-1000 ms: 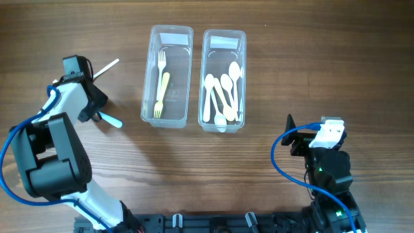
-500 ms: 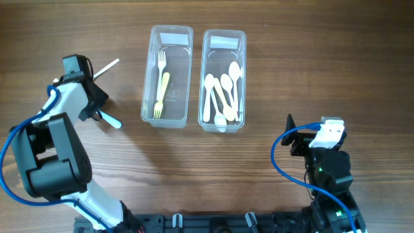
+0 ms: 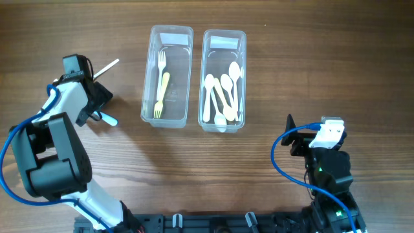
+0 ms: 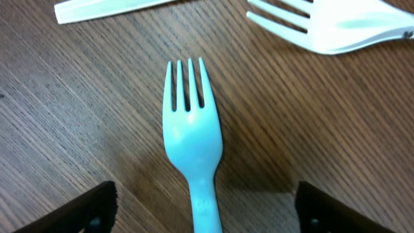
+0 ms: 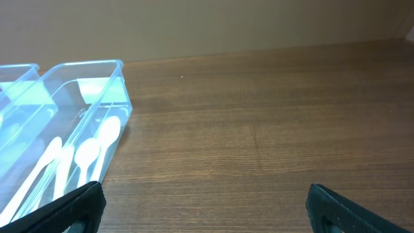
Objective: Pack container
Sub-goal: 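Move the left gripper over the light-blue fork and grasp it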
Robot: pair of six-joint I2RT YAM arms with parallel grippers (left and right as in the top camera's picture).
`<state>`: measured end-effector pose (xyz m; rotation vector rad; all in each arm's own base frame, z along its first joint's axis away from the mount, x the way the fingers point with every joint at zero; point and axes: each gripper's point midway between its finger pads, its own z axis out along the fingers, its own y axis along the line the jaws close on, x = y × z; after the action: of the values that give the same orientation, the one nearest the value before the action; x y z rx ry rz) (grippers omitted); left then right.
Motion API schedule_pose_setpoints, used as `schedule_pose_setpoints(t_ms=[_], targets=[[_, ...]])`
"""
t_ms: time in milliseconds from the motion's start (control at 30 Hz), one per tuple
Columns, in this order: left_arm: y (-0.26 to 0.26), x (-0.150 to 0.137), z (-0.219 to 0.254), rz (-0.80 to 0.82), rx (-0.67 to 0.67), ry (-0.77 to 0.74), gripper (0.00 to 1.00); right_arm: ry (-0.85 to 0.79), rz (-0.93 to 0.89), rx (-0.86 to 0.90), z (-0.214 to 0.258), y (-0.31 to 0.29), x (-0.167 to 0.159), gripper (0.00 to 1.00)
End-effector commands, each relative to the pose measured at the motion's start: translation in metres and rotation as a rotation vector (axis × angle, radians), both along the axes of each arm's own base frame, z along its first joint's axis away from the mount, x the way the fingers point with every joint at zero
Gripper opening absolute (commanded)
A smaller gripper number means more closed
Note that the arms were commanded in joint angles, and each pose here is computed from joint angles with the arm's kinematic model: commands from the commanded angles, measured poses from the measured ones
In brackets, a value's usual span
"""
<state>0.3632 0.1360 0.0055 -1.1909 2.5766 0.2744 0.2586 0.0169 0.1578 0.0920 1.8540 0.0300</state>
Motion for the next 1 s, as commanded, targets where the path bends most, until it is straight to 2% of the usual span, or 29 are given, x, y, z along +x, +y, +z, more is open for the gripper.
schedule_pose_setpoints(t_ms=[0,67,133,167,233,467,600,700,833,900,933,967], targets=[[0.000,0.002,-0.005,-0.001,-0.007,-0.006,0.93,-0.006,0.011,-0.008,0.001,0.002,0.000,1.00],[0.001,0.007,-0.004,-0.001,0.000,-0.027,0.86,-0.006,0.011,-0.008,0.001,0.002,0.000,1.00],[0.004,0.012,-0.002,0.001,0.013,-0.047,0.60,-0.006,0.011,-0.009,0.001,0.002,0.000,1.00],[0.007,0.012,-0.001,0.008,0.028,-0.049,0.58,-0.006,0.011,-0.008,0.001,0.002,0.000,1.00],[0.015,0.009,0.000,0.024,0.052,-0.042,0.76,-0.006,0.011,-0.008,0.001,0.002,0.000,1.00],[0.030,0.003,-0.001,0.090,0.037,-0.057,0.80,-0.006,0.011,-0.009,0.001,0.002,0.000,1.00],[0.022,0.006,-0.005,0.075,-0.010,-0.070,0.72,-0.006,0.011,-0.009,0.001,0.002,0.000,1.00],[0.021,0.004,-0.014,0.076,-0.017,-0.048,0.47,-0.006,0.011,-0.008,0.001,0.002,0.000,1.00],[0.019,-0.002,-0.034,0.076,-0.030,0.001,0.48,-0.006,0.011,-0.009,0.001,0.002,0.000,1.00],[0.019,-0.003,-0.034,0.076,-0.031,0.004,0.57,-0.006,0.011,-0.008,0.001,0.002,0.000,1.00],[0.019,-0.004,-0.034,0.076,-0.032,0.008,0.56,-0.006,0.011,-0.008,0.001,0.002,0.000,1.00],[0.018,-0.005,-0.035,0.076,-0.034,0.014,0.43,-0.006,0.011,-0.008,0.001,0.002,0.000,1.00]])
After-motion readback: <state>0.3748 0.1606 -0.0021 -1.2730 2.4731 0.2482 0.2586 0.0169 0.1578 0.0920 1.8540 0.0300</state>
